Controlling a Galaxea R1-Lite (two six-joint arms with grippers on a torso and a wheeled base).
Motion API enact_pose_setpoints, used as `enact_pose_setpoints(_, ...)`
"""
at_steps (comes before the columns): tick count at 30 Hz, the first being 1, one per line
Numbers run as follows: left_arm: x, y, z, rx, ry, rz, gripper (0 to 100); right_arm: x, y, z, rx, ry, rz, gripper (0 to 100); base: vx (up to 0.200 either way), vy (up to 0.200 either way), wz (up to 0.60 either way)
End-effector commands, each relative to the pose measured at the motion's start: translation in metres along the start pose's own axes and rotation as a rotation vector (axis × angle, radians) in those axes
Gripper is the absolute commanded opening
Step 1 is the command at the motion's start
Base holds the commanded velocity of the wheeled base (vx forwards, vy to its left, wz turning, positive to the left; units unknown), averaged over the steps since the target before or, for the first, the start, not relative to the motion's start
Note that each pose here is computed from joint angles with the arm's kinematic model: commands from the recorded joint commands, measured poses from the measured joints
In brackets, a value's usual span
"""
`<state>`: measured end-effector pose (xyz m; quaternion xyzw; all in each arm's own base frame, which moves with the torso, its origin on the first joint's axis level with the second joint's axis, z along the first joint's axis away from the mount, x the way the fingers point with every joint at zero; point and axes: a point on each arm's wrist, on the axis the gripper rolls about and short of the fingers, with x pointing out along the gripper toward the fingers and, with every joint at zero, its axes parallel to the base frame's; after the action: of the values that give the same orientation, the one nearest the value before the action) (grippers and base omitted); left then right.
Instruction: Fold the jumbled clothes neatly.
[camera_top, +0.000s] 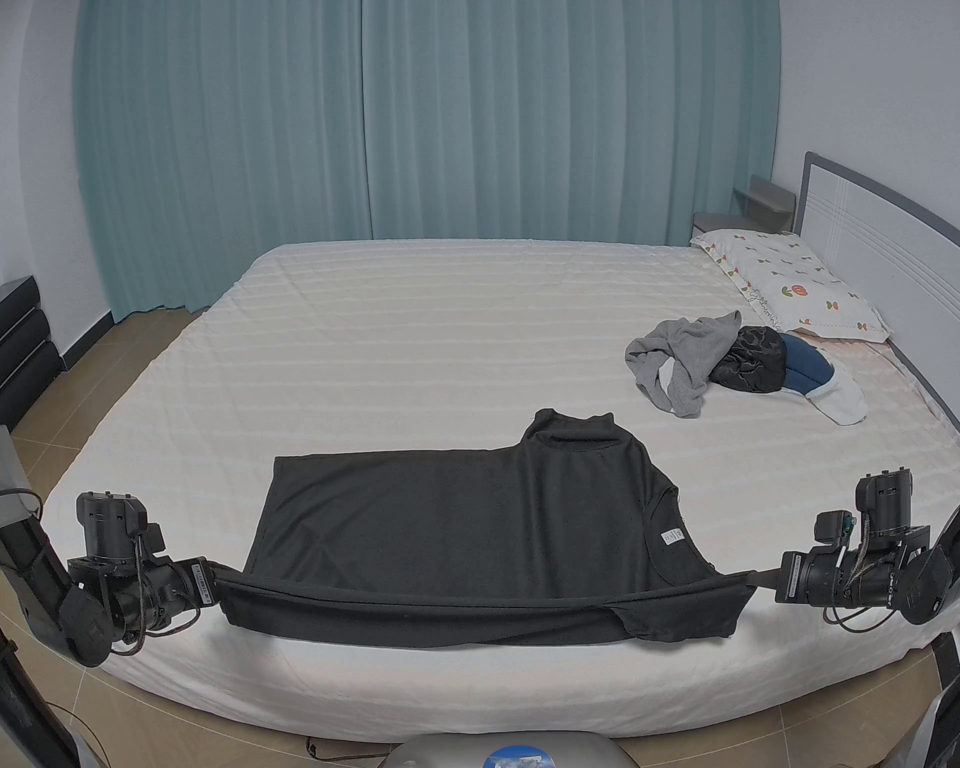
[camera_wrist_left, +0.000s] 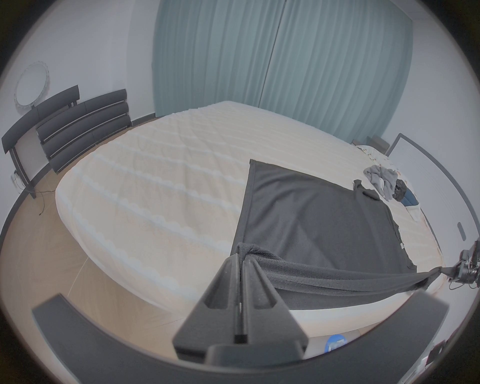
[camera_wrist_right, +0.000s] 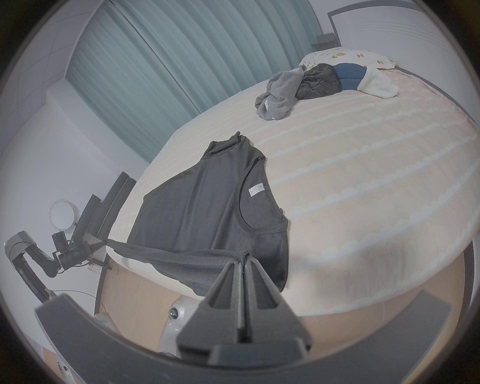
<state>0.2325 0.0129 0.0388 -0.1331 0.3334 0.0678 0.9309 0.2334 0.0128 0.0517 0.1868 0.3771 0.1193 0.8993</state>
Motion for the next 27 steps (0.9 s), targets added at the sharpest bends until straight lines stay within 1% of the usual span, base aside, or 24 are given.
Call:
enact_pose_setpoints(1,-0.013,-0.002,0.007,-0.001,-0.053,-0.013,0,0.002,-0.001,-0.001,0.004,0.008,0.001,0,0.0,0.0,0.0)
enact_pose_setpoints(5,-0.018,-0.001,0.006,0.002,-0.058,-0.012,0,-0.002,0.002,0.0,-0.005,-0.006,0.009,0,0.0,0.0,0.0)
enact_pose_setpoints(9,-0.024,-0.001,0.01,-0.004,-0.089,-0.016,0,-0.013,0.008,-0.004,-0.019,-0.018,0.029,0,0.0,0.0,0.0)
enact_pose_setpoints(15,-0.026,-0.001,0.002,0.007,-0.056,-0.016,0,-0.012,0.008,-0.003,-0.023,-0.02,0.029,0,0.0,0.0,0.0)
enact_pose_setpoints(20,-0.006,0.0,-0.005,0.005,0.009,-0.003,0,-0.007,0.008,0.002,-0.025,-0.026,0.031,0,0.0,0.0,0.0)
enact_pose_setpoints(21,-0.006,0.0,-0.005,0.005,0.009,-0.003,0,-0.007,0.008,0.002,-0.025,-0.026,0.031,0,0.0,0.0,0.0)
enact_pose_setpoints(22,0.006,0.0,-0.004,0.001,0.027,0.002,0,0.003,0.005,0.007,-0.021,-0.02,0.023,0,0.0,0.0,0.0)
enact_pose_setpoints(27,0.022,-0.002,0.0,0.001,0.03,0.001,0,0.02,0.001,0.013,-0.014,-0.007,0.014,0,0.0,0.0,0.0)
